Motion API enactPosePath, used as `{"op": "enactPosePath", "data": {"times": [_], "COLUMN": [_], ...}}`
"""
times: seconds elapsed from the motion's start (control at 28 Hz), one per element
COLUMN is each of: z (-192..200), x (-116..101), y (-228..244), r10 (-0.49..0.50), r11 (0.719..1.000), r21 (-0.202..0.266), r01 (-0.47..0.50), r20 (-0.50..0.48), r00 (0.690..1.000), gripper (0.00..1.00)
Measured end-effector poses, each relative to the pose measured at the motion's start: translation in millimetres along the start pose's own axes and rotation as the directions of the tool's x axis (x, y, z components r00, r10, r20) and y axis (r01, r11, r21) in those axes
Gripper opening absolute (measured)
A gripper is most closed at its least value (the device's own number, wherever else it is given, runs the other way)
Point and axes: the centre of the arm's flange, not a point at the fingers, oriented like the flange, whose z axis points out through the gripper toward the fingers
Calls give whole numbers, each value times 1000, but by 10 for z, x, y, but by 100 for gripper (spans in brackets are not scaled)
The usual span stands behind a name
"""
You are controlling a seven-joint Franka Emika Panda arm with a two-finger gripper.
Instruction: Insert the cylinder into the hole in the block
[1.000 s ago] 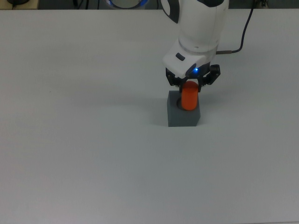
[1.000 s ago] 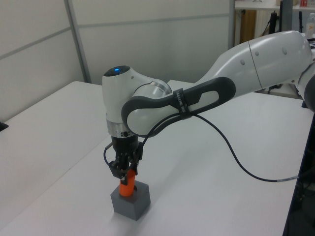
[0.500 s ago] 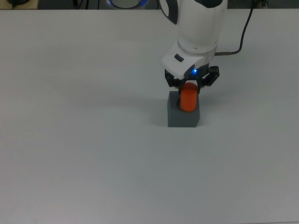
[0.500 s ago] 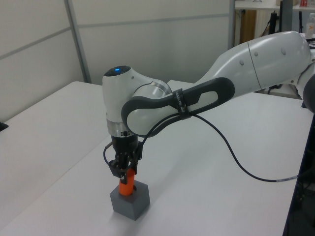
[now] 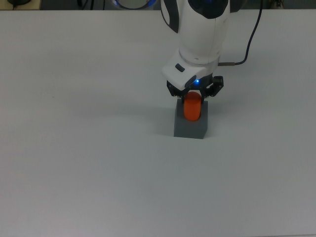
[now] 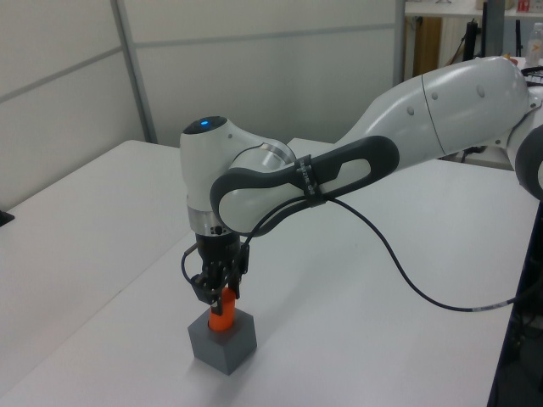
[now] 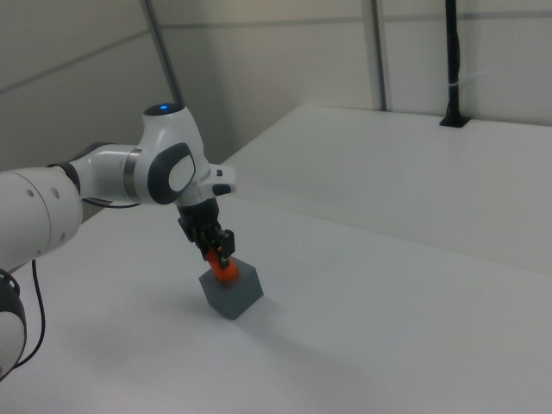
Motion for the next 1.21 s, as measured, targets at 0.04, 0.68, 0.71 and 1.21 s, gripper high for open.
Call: {"op": "enactPosePath", "data": {"times": [0.04,0.68,0.71,1.21], "z": [0,-185,-251,-895], "x": [-1,61,64,-124], "y": [-4,-60,-69,101], "r10": [-1,-7,-8,-13], "r11": [1000,1000,1000,1000], "r21": [-1,11,14,-13], "r01": [1,8,9,12], "r20": [0,-42,-53,-64], "r00": [1000,999,999,998], "gripper": [51,100,100,100]}}
